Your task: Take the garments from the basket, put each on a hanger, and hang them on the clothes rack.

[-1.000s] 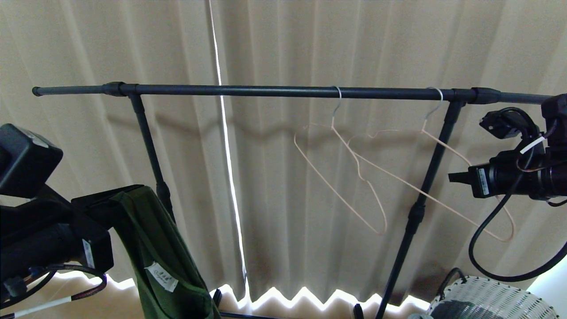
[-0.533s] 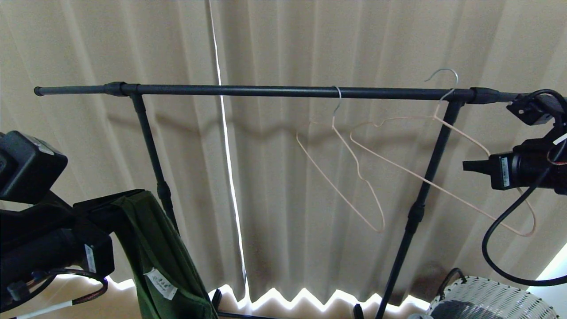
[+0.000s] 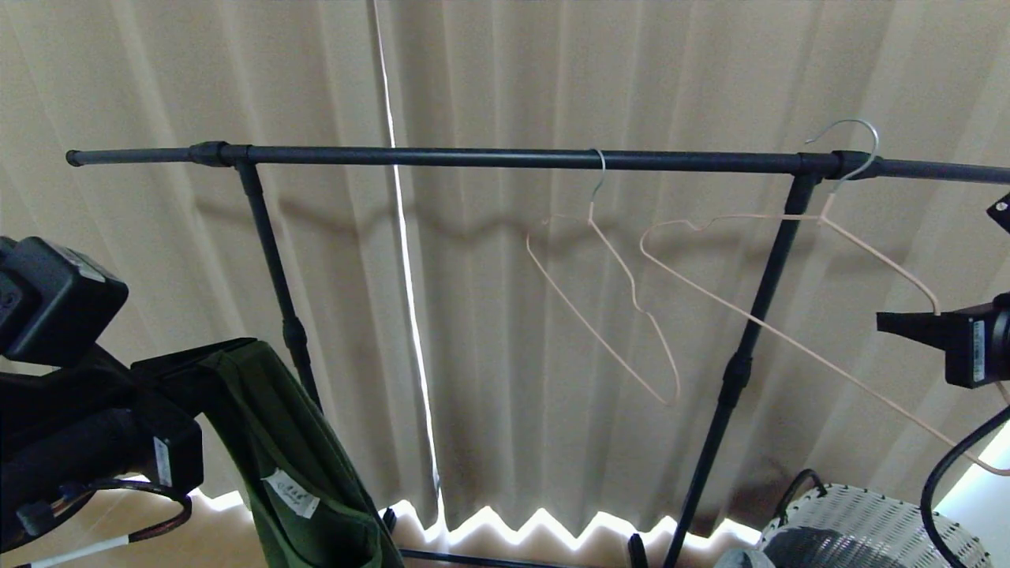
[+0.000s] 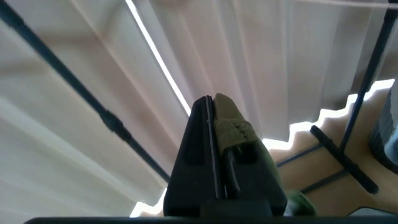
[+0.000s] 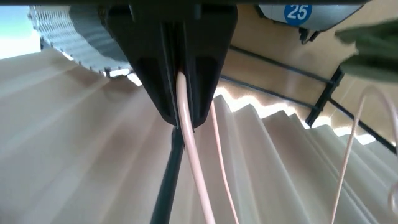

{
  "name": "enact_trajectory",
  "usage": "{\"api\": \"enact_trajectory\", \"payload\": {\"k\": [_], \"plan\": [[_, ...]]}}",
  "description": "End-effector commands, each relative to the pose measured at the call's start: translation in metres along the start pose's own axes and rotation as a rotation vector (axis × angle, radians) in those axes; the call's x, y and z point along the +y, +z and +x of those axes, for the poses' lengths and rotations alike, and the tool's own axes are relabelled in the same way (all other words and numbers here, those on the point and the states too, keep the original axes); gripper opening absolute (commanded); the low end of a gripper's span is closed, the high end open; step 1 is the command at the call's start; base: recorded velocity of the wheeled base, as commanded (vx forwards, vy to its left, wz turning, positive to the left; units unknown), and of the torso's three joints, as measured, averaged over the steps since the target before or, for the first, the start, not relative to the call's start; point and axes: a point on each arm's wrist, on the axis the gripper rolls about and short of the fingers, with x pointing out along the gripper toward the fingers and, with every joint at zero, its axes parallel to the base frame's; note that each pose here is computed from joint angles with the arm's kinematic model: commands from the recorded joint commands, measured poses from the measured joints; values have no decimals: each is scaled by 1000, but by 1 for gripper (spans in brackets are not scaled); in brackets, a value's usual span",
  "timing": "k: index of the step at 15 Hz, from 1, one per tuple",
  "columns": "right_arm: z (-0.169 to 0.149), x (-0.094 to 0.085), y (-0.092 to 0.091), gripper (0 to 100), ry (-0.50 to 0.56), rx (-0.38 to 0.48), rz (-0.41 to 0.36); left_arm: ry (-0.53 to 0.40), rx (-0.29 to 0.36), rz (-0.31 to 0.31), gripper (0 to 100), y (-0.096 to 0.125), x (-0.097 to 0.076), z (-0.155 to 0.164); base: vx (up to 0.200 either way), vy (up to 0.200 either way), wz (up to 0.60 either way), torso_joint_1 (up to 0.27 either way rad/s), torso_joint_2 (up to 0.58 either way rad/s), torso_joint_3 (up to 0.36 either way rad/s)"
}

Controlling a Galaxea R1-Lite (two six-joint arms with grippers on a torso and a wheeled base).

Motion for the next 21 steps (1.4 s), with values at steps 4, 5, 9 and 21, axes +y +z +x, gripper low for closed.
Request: {"api": "enact_trajectory", "payload": {"k": [4,5,9,21], "plan": [[-28,1,-15,0,-28,-46,1,1,4,0,0,-3,0,-2,-200,0,0,-7,1,2],[-28,0,-17,0,-32,-37,6,1,4,0,0,-3,0,-2,-200,0,0,2,-2,-2],[-26,0,-21,0,-29,-25,8,0,7,-3,0,-3,-1,-1,-200,0,0,1,2,4],[-25,0,-24,0,-20,-15,16,-8,22,-2,0,-9,-3,0,0,50,0,0,0,2]]}}
